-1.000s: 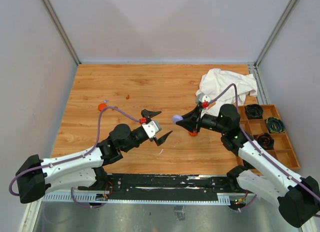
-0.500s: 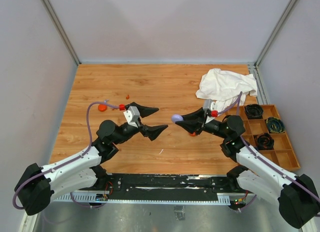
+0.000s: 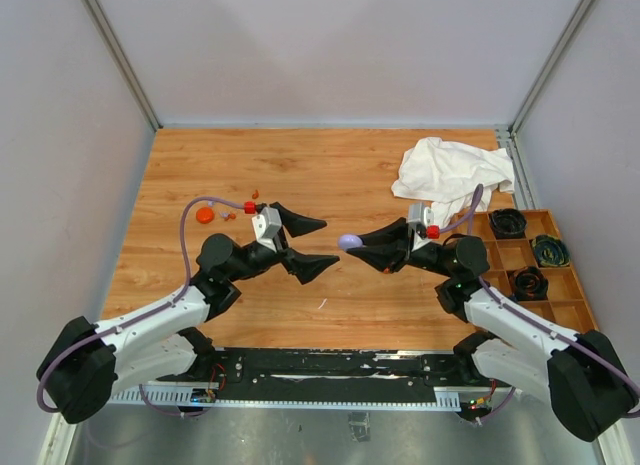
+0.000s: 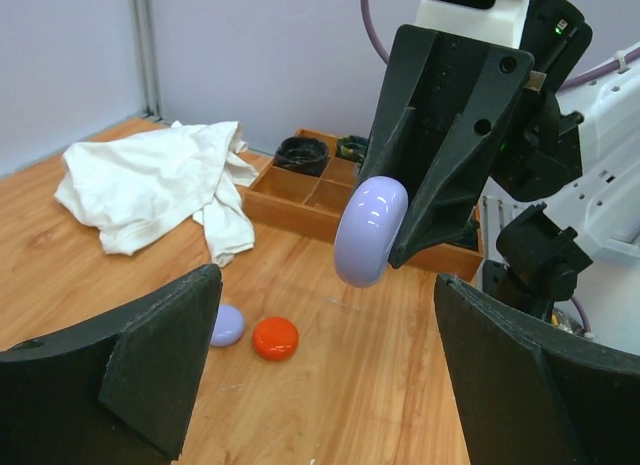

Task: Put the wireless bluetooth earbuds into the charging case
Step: Open the charging case.

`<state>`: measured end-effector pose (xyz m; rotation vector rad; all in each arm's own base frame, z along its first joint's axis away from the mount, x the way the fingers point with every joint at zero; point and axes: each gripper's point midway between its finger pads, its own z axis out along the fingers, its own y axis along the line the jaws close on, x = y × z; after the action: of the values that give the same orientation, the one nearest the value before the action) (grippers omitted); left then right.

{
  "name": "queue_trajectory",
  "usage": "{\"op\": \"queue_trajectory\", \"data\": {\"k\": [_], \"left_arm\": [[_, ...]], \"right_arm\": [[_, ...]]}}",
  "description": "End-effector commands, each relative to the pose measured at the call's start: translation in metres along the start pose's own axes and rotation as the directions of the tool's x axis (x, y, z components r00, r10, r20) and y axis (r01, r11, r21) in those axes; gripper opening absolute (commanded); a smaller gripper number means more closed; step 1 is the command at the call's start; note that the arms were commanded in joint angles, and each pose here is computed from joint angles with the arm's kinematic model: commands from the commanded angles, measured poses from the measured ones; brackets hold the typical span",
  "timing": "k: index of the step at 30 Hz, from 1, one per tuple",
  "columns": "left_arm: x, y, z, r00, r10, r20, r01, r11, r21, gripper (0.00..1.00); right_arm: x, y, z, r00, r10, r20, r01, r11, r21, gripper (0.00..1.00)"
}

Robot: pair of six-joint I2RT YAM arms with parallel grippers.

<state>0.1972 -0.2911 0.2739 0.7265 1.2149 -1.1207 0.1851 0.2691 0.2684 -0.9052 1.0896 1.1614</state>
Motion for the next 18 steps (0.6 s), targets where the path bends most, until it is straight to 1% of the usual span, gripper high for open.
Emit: {"op": "queue_trajectory", "data": {"k": [1,9,18], "left_arm": [[-0.020,-0.006,0.009,0.999,0.003,0.054,-0.006,0.999,0.049,0.93],[-0.020,0.000,0.018,0.998,-0.024,0.053,0.022,0.999,0.038,0.93],[-0.020,0.018,0.018,0.999,-0.021,0.047,0.024,0.998,-0.063,0.93]], "right_arm": [[-0.011,0.011,0.001,0.998,-0.030,0.052,0.033,0.997,-0.063,0.09],[-0.006,0.015,0.001,0.999,-0.014,0.049,0.019,0.995,-0.096,0.09],[-0.009,0.022,0.000,0.998,-0.021,0.056,0.028,0.992,-0.126,0.08]]}}
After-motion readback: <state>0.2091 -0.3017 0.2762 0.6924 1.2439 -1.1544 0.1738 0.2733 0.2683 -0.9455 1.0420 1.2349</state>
